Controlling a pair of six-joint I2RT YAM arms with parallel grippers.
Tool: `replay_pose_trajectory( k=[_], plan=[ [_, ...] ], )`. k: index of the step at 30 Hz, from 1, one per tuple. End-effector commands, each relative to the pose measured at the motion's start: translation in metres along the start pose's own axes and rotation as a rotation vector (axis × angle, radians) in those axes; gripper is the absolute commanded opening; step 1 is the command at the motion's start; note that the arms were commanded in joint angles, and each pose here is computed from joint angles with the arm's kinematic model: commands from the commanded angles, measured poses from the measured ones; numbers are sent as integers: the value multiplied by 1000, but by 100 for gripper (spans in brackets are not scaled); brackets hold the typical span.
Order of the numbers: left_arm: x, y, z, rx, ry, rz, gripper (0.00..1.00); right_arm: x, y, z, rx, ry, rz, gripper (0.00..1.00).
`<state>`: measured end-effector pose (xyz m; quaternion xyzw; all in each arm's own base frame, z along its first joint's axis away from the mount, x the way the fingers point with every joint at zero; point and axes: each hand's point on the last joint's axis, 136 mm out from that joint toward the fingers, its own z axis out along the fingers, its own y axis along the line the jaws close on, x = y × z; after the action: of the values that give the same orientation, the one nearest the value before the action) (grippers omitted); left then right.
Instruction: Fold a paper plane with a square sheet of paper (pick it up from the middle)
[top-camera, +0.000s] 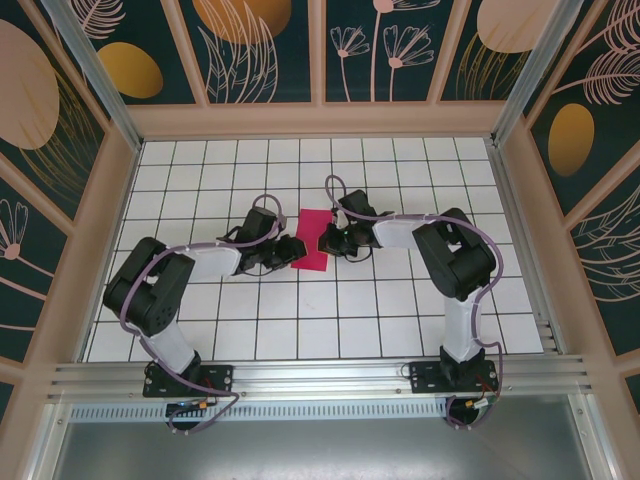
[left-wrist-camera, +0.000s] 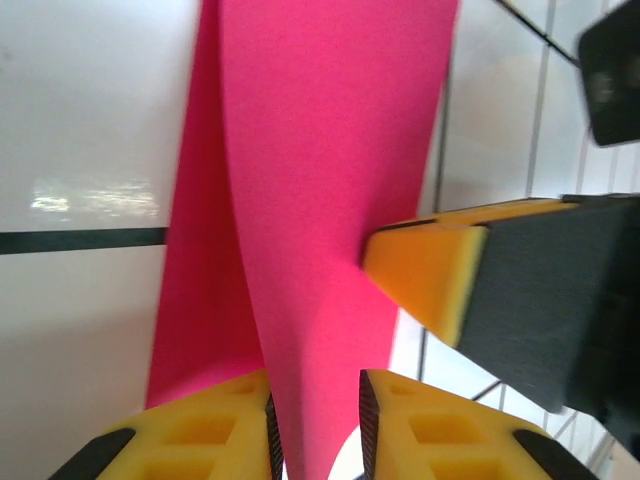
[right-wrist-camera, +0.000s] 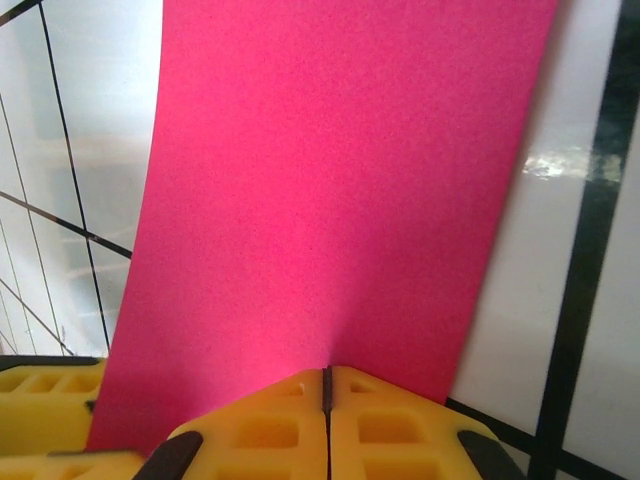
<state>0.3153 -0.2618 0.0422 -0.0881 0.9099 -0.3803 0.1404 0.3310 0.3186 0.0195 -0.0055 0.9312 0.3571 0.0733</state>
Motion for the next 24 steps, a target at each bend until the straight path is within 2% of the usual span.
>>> replay_pose_trajectory(
  k=[1,7,12,17,21,24],
  plan=[
    [-3,-25,-6,121,-16,17,29,8,-14,3,19,55,30,7],
    [-10,-48,-6,234,-26,19,32,9,-16,1,16,74,39,7],
    [-16,-44,8,234,-26,8,42,10,-3,-3,-55,81,40,8],
    [-22,-42,14,225,-45,3,47,-8,4,-22,-130,38,45,11],
    [-26,-40,15,215,-62,-5,48,-19,16,-40,-157,-11,28,15],
    [-26,-38,17,208,-66,-18,44,-20,22,-51,-166,-34,6,17]
  ],
)
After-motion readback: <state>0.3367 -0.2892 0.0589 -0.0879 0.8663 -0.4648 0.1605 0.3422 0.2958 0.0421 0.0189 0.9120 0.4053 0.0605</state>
